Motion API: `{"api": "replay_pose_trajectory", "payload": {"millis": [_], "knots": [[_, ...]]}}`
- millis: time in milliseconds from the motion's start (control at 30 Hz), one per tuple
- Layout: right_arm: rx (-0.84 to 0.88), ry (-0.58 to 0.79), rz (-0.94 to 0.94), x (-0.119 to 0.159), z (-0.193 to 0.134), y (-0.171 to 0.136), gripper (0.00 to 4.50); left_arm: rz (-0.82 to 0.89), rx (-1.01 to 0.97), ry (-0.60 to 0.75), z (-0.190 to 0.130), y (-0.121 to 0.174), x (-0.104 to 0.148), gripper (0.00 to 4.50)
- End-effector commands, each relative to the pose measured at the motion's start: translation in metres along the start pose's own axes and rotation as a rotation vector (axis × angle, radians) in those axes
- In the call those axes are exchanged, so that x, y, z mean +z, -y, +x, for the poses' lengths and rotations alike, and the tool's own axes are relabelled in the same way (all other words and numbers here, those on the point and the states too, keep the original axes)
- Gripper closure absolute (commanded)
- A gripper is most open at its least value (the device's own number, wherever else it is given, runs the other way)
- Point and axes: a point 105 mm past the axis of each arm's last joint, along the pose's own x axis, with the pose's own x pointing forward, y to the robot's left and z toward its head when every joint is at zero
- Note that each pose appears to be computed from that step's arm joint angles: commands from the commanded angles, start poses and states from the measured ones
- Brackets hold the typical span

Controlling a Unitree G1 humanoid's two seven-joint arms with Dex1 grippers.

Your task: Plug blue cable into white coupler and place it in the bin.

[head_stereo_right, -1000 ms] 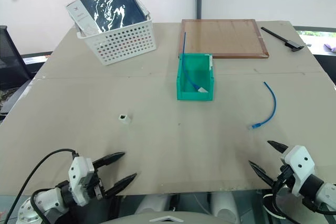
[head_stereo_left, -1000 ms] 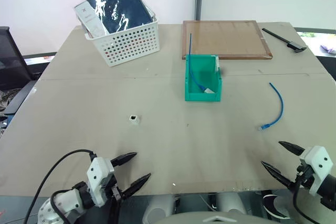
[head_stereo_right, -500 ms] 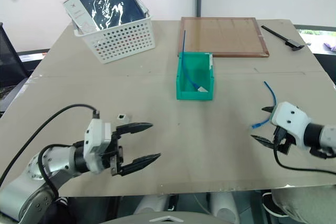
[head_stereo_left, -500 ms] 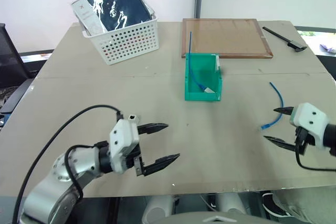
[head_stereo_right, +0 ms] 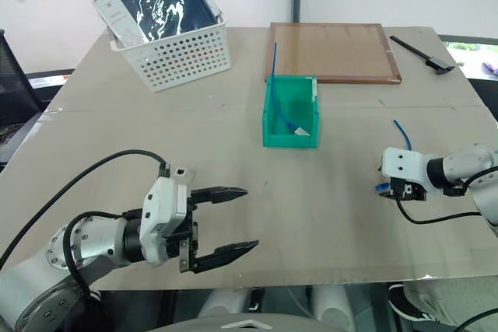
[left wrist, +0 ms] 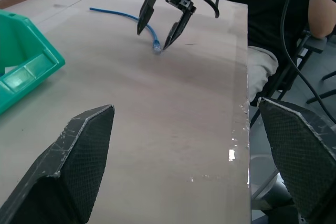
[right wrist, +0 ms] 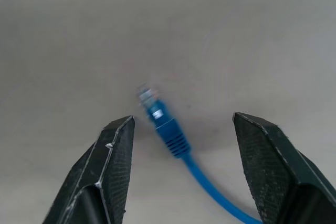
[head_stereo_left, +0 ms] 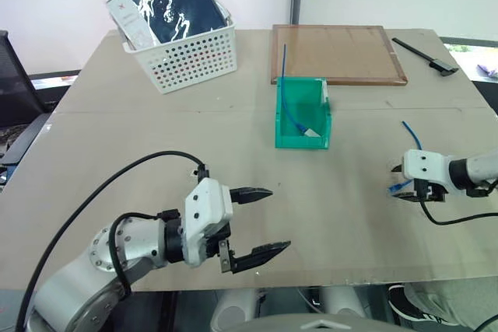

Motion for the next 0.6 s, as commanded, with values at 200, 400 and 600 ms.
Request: {"api": "replay_pose_trajectory", "payload": {"millis": [200,400,600], "knots": [[0.038,0.005,-0.016,0.003,0.004,0.006,4.47,0.032,0.004,0.034,0.005,-0.002,0.011,0.00],[0.066,0.155,-0.094,0.074,0.021,-0.001,4.47,-0.014,0.116,0.027,-0.006,-0.020,-0.003,0.00],[0.123,0.233,-0.157,0.146,0.058,-0.013,4.47,-0.002,0.214,-0.040,-0.021,-0.045,-0.028,0.00]]}}
